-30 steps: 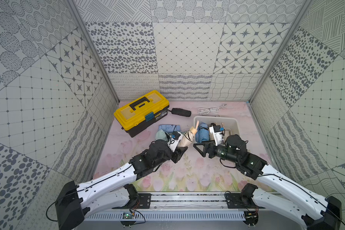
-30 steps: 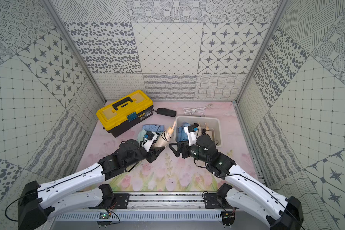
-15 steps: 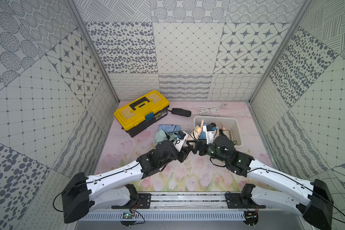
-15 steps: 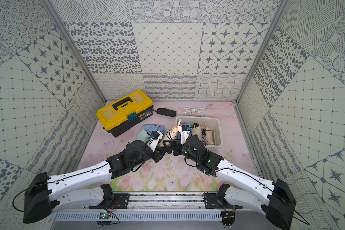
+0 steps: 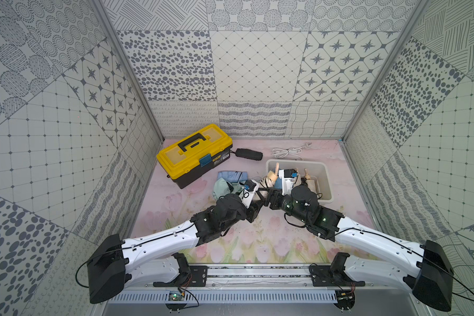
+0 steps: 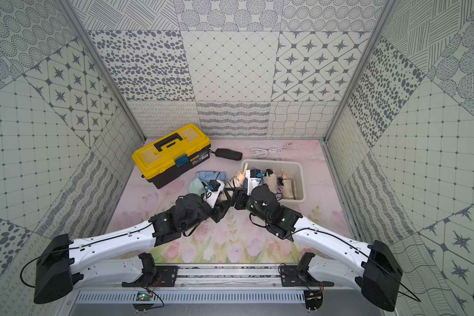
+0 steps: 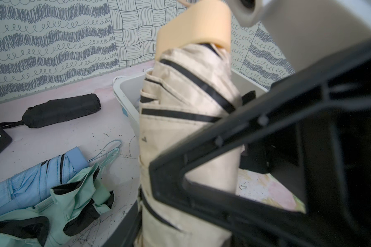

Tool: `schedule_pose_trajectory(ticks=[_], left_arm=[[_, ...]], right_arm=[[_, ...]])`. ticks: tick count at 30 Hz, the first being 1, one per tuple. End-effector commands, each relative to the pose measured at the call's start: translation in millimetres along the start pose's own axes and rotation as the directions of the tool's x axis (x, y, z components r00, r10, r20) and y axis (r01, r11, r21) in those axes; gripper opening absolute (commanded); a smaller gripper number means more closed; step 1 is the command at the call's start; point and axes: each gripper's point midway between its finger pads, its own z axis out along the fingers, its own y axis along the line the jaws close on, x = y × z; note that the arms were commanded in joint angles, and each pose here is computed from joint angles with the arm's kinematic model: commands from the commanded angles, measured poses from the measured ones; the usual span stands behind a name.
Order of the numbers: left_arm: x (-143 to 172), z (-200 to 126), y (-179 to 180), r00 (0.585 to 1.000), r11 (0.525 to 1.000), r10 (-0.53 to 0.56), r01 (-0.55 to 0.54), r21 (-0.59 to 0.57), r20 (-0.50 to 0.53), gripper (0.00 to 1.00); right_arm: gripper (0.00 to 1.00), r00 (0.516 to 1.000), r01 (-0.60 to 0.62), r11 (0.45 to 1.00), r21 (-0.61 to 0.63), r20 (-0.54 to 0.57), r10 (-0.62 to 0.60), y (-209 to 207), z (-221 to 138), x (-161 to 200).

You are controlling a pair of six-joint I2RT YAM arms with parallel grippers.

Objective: Put the umbrella into the storage box
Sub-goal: Place the umbrella in the storage box.

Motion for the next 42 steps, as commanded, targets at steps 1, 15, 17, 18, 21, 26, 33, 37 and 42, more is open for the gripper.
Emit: schedule_pose_trajectory(ticks=[1,15,17,18,21,26,33,37,42], left_arm=[[-42,-3,-6,0.986,1.0,-0.014,0.011,0.015,0.168,0.35],[-37,-5,-5,0.988,1.0,-0.02,0.018,0.017,0.156,0.72],[-37,-8,-5,0.989,1.0,-0.022,0.02,0.018,0.15,0.75],[-38,-11,-5,0.989,1.0,-0.024,0.022,0.021,0.146,0.77],[-40,-22,-4,0.991,0.999,-0.036,0.033,0.024,0.126,0.79],[-38,-37,10,0.993,0.995,-0.086,0.089,-0.04,0.086,0.82],[-39,-37,22,0.974,0.969,-0.214,0.221,-0.107,0.075,0.82],[-40,-24,25,0.947,0.94,-0.312,0.32,-0.12,0.084,0.82],[-39,-1,23,0.912,0.905,-0.406,0.41,-0.117,0.055,0.82]], right_arm=[[0.64,0.998,-0.031,0.999,-0.017,0.055,0.032,10,5,-15],[0.41,0.999,-0.008,1.0,0.01,0.052,0.008,4,12,-16],[0.4,0.999,0.001,1.0,0.018,0.047,-0.001,1,11,-19],[0.4,0.999,0.008,1.0,0.025,0.045,-0.009,0,9,-22],[0.39,0.999,0.031,0.999,0.042,0.029,-0.032,-7,2,-33],[0.38,0.999,0.035,0.998,0.042,-0.006,-0.035,-25,-15,-61],[0.37,0.998,0.032,0.999,0.033,-0.062,-0.03,-49,-36,-97],[0.37,0.996,0.012,1.0,0.021,-0.086,-0.01,-59,-42,-114],[0.37,0.987,-0.005,1.0,-0.001,-0.162,0.004,-68,-38,-124]])
